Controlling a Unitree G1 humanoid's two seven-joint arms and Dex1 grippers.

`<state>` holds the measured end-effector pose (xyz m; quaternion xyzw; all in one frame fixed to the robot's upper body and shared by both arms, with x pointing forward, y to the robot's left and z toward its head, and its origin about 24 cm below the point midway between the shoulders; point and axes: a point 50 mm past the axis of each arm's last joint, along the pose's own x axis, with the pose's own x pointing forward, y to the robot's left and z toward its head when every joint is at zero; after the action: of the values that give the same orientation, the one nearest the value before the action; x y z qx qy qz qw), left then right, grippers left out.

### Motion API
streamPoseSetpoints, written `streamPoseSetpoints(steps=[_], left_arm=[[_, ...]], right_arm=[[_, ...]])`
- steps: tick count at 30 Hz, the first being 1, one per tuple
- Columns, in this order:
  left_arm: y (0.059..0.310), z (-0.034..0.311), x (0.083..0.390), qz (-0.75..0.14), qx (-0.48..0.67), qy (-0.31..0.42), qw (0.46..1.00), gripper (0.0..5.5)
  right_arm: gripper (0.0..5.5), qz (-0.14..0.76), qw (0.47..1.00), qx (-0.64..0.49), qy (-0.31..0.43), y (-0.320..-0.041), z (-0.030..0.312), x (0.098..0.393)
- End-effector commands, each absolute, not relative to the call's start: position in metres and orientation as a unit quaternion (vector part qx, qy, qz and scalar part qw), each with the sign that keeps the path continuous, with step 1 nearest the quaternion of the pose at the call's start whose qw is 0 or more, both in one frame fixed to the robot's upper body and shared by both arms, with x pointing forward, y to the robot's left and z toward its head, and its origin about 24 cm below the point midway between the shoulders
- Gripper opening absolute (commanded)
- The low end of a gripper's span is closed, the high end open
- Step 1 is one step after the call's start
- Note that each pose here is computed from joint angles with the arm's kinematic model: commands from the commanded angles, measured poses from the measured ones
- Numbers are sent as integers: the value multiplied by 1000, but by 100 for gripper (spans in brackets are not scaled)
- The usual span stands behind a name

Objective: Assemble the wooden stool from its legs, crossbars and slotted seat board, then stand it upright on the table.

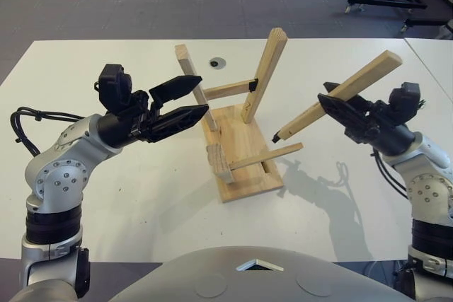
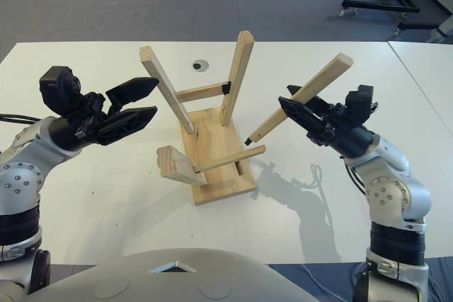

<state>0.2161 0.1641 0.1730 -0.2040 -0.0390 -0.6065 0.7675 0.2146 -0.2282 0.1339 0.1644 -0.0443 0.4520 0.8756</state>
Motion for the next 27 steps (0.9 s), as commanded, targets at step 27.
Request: streamPoseSetpoints(steps=[27], left_arm=[[174, 165, 229, -598, -171, -18, 783, 388]], right_arm=[[208, 451, 878, 134, -86, -205, 128, 198]])
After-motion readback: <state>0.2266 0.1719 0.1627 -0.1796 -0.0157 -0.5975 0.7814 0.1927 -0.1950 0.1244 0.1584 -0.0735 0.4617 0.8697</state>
